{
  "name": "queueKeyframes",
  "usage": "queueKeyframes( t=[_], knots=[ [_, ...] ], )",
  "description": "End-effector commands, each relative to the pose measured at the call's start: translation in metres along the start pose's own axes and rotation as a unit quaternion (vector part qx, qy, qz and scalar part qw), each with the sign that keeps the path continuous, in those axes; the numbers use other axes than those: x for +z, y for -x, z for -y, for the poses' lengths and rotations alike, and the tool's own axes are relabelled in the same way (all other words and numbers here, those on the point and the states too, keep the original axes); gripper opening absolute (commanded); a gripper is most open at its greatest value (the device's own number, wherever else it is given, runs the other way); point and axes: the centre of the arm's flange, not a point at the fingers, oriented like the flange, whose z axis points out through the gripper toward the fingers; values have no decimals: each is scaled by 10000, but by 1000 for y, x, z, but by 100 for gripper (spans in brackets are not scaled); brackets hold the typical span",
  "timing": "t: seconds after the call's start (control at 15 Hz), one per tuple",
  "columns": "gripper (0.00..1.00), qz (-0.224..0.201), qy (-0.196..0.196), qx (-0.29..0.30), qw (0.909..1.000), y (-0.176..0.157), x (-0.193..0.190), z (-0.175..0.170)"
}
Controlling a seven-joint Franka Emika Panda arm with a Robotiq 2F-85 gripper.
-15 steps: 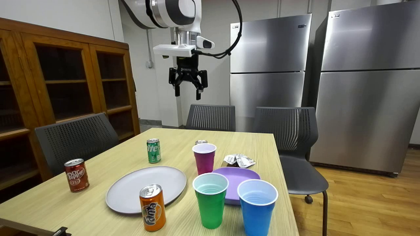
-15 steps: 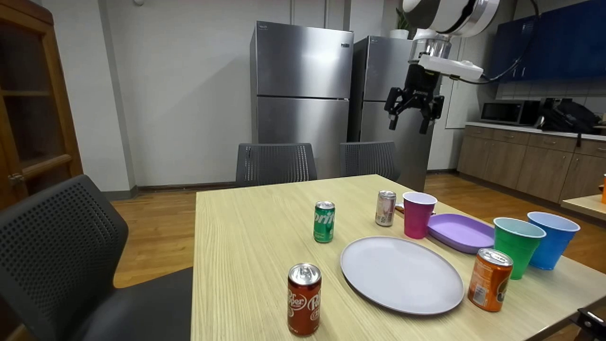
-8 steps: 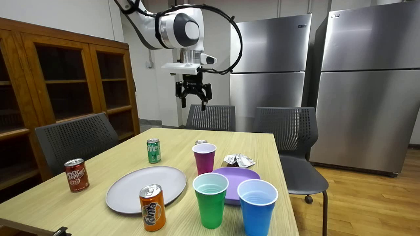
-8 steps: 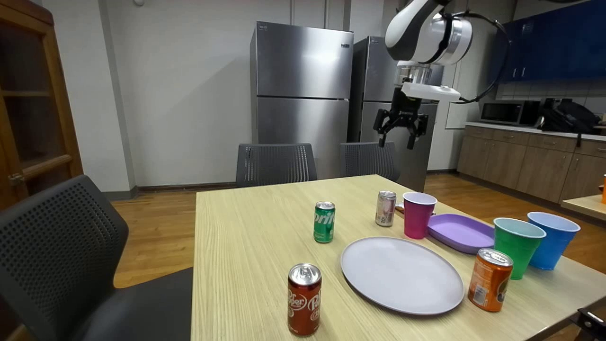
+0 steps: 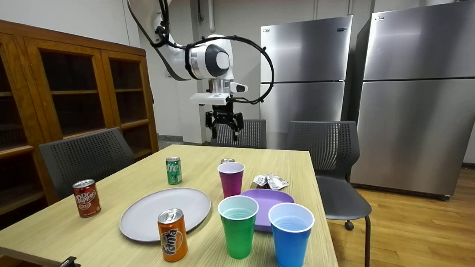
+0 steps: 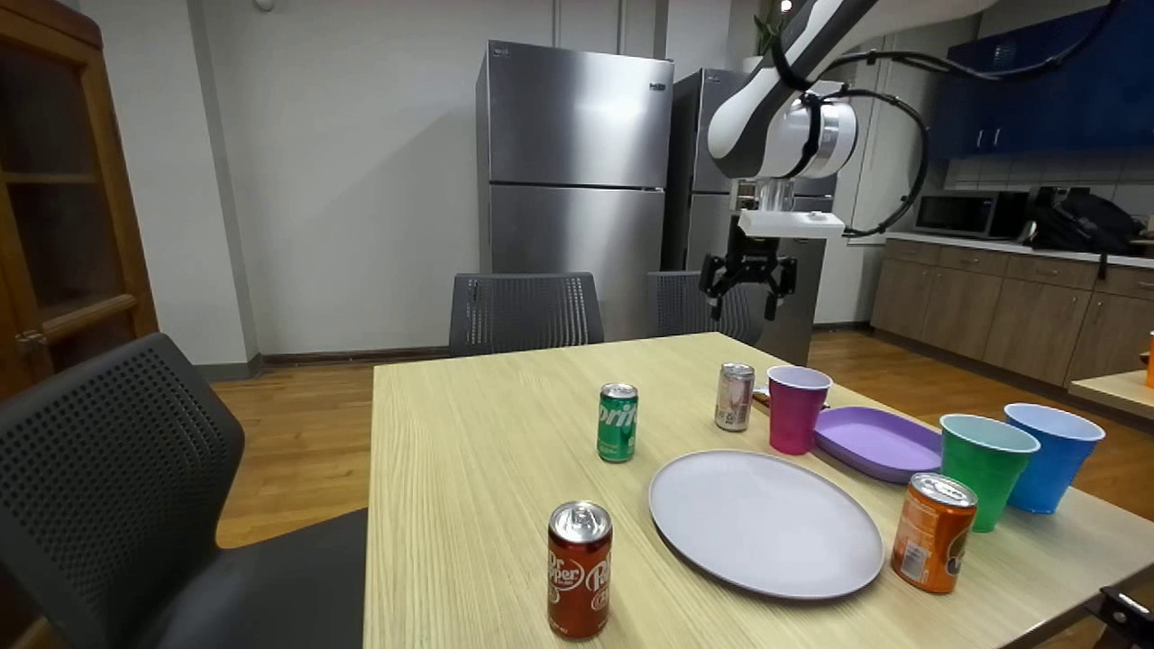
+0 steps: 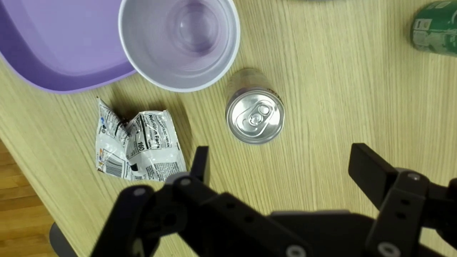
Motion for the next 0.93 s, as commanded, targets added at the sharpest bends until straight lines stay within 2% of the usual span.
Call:
queueKeyframes(
  t=[0.0, 0.4, 0.87],
  knots=[
    [100, 16, 138, 211, 9997, -27, 21, 6],
    [100, 184, 174, 428, 9988, -38, 57, 8],
    [100, 361, 274, 485, 9978, -34, 85, 4]
  ],
)
